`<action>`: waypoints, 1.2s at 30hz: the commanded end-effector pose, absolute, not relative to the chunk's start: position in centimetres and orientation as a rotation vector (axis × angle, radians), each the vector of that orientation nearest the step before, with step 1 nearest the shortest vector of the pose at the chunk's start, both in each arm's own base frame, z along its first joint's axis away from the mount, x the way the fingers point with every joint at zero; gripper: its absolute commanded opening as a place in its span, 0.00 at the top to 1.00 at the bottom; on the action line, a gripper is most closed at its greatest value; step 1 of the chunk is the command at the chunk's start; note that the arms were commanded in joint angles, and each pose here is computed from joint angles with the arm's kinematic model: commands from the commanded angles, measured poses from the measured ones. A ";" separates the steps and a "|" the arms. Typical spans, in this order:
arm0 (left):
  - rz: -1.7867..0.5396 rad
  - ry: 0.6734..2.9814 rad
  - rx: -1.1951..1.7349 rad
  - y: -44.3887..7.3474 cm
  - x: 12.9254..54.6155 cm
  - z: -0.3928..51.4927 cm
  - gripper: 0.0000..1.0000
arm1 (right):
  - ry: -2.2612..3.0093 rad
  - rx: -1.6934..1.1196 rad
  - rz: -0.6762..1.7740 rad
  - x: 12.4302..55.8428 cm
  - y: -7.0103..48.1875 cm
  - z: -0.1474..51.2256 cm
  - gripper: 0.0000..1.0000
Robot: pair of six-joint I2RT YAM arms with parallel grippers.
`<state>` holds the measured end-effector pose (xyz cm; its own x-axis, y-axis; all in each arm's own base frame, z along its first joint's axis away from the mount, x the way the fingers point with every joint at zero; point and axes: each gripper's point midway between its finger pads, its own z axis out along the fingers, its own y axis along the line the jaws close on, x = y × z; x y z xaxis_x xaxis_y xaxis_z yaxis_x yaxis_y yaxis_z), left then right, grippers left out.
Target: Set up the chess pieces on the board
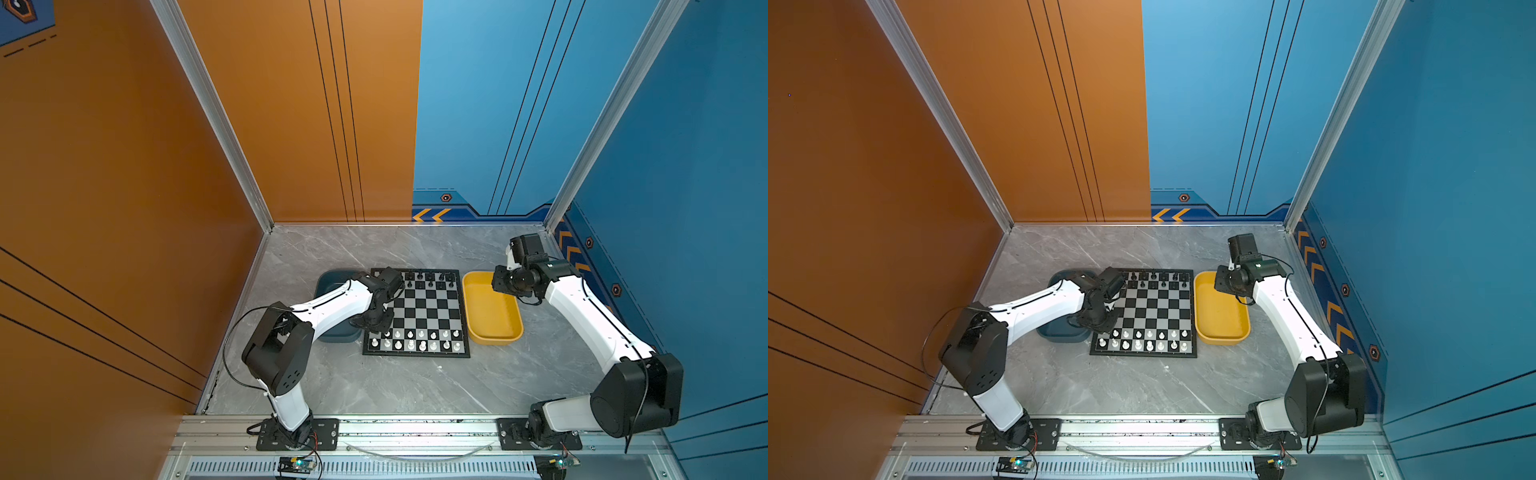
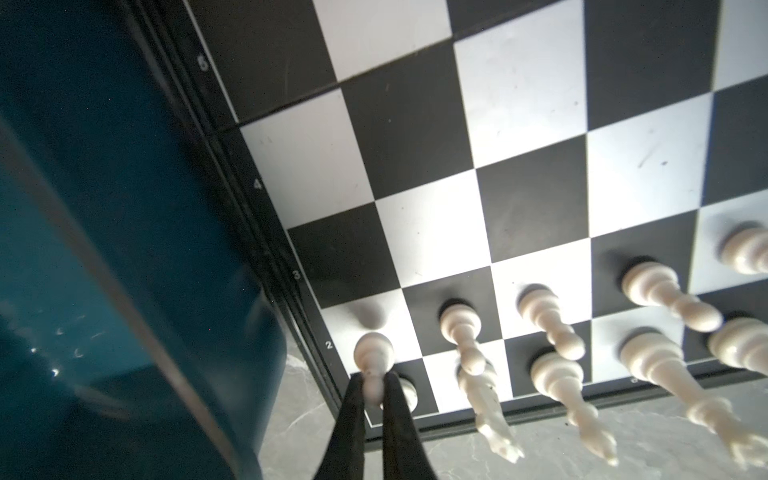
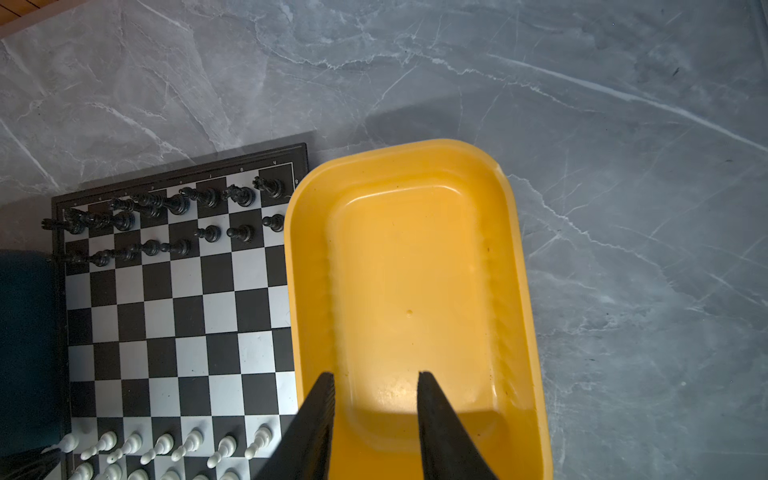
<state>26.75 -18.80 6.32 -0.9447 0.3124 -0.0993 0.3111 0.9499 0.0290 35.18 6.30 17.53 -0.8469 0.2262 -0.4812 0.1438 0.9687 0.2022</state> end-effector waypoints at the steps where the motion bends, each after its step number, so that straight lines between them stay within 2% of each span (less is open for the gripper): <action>1: 0.037 3.048 0.482 -18.7 25.6 5.5 0.99 | 2.578 0.274 0.233 34.8 6.5 17.9 0.64; 16: 0.042 3.069 0.491 -18.9 25.3 4.9 0.96 | 2.577 0.272 0.232 34.7 6.5 17.9 0.64; 27: 0.036 3.067 0.498 -19.1 25.3 5.0 0.83 | 2.573 0.272 0.234 34.7 6.6 18.1 0.63; 36: 0.028 3.060 0.501 -19.2 25.3 5.2 0.77 | 2.565 0.272 0.233 34.6 6.5 18.3 0.63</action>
<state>26.27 -19.18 5.67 -0.9476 0.3102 -0.0763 0.3093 0.9507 0.0238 34.92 6.28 17.73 -0.8425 0.2332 -0.4856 0.1479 0.9670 0.2076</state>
